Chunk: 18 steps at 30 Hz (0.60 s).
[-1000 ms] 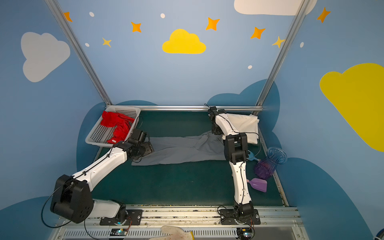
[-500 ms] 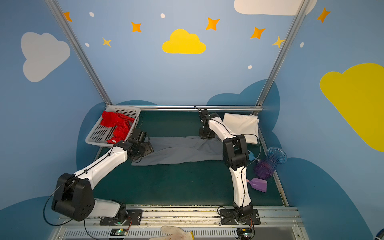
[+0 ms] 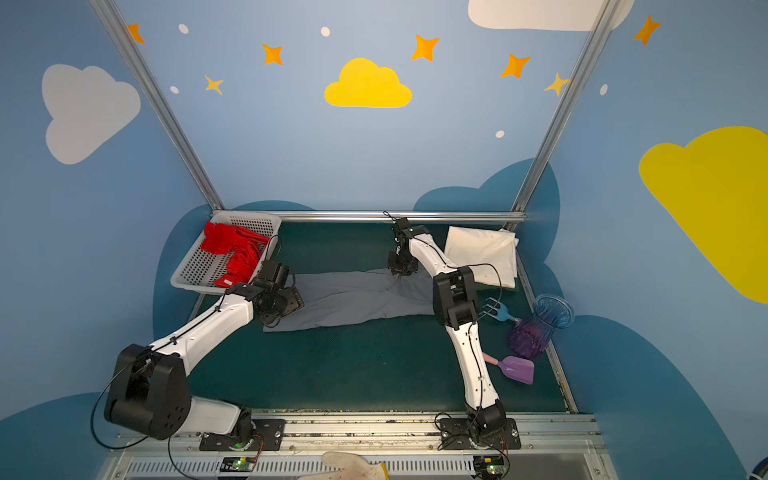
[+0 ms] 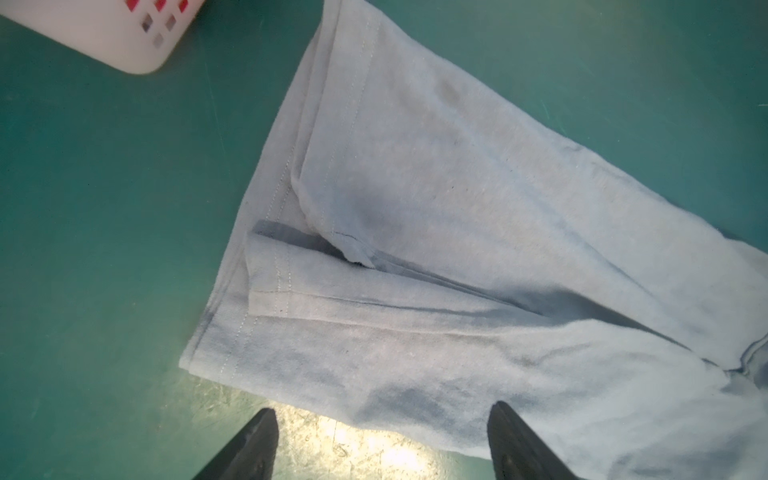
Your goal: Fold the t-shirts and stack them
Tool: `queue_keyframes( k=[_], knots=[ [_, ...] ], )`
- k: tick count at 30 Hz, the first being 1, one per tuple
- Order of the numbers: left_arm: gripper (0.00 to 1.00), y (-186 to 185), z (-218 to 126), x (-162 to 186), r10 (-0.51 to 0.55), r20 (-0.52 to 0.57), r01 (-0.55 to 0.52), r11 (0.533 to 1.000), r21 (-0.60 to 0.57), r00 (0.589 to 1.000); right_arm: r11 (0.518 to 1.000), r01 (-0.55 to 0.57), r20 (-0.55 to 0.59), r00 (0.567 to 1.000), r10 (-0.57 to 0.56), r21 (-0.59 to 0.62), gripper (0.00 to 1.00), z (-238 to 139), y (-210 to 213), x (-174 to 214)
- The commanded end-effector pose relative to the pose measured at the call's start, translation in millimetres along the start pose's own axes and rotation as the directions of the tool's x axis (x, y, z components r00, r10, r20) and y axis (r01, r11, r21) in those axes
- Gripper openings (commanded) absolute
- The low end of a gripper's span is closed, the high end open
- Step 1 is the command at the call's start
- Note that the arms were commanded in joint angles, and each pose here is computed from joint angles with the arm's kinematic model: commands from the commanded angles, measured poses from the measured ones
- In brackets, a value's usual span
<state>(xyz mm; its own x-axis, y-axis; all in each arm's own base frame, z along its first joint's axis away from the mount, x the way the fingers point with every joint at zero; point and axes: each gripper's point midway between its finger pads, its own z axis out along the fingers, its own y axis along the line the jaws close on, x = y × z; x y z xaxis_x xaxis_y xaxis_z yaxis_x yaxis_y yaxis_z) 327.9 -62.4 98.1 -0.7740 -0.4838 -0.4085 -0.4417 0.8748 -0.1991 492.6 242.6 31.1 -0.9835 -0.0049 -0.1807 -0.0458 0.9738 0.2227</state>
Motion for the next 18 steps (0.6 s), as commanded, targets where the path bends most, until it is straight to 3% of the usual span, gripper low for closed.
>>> queue_keyframes(
  k=[1, 6, 11, 12, 14, 16, 18],
  knots=[
    [0.79, 8, -7, -1, 0.021, 0.007, -0.021, 0.999, -0.028, 1.000, 1.000, 0.019, -0.019, 1.000, -0.020, -0.005, 0.29, -2, 6, 5],
    [0.79, 14, -11, -4, 0.021, 0.021, -0.020, 0.999, -0.042, 1.000, 0.994, 0.091, 0.029, 0.996, -0.089, -0.055, 0.34, -10, 25, 1],
    [0.79, 17, -9, 1, 0.021, -0.007, -0.021, 0.998, -0.051, 1.000, 0.992, 0.096, -0.006, 0.995, -0.097, -0.081, 0.37, -1, 31, 2],
    [0.79, 17, -9, 3, 0.020, -0.011, -0.021, 0.999, -0.049, 1.000, 0.991, 0.102, -0.010, 0.995, -0.103, -0.087, 0.41, -1, 33, 2],
    [0.78, 20, -10, 6, 0.023, -0.023, -0.025, 0.998, -0.062, 0.999, 0.990, 0.111, -0.006, 0.994, -0.112, -0.088, 0.60, -10, 34, 3],
    [0.78, 24, -10, 9, 0.034, -0.036, -0.036, 0.996, -0.075, 0.999, 0.990, 0.108, 0.011, 0.994, -0.107, -0.092, 0.72, -22, 33, 1],
    [0.77, 29, -7, 16, 0.039, -0.057, -0.043, 0.995, -0.088, 0.998, 0.992, 0.071, 0.031, 0.997, -0.068, -0.104, 0.78, -35, 29, -2]
  ],
)
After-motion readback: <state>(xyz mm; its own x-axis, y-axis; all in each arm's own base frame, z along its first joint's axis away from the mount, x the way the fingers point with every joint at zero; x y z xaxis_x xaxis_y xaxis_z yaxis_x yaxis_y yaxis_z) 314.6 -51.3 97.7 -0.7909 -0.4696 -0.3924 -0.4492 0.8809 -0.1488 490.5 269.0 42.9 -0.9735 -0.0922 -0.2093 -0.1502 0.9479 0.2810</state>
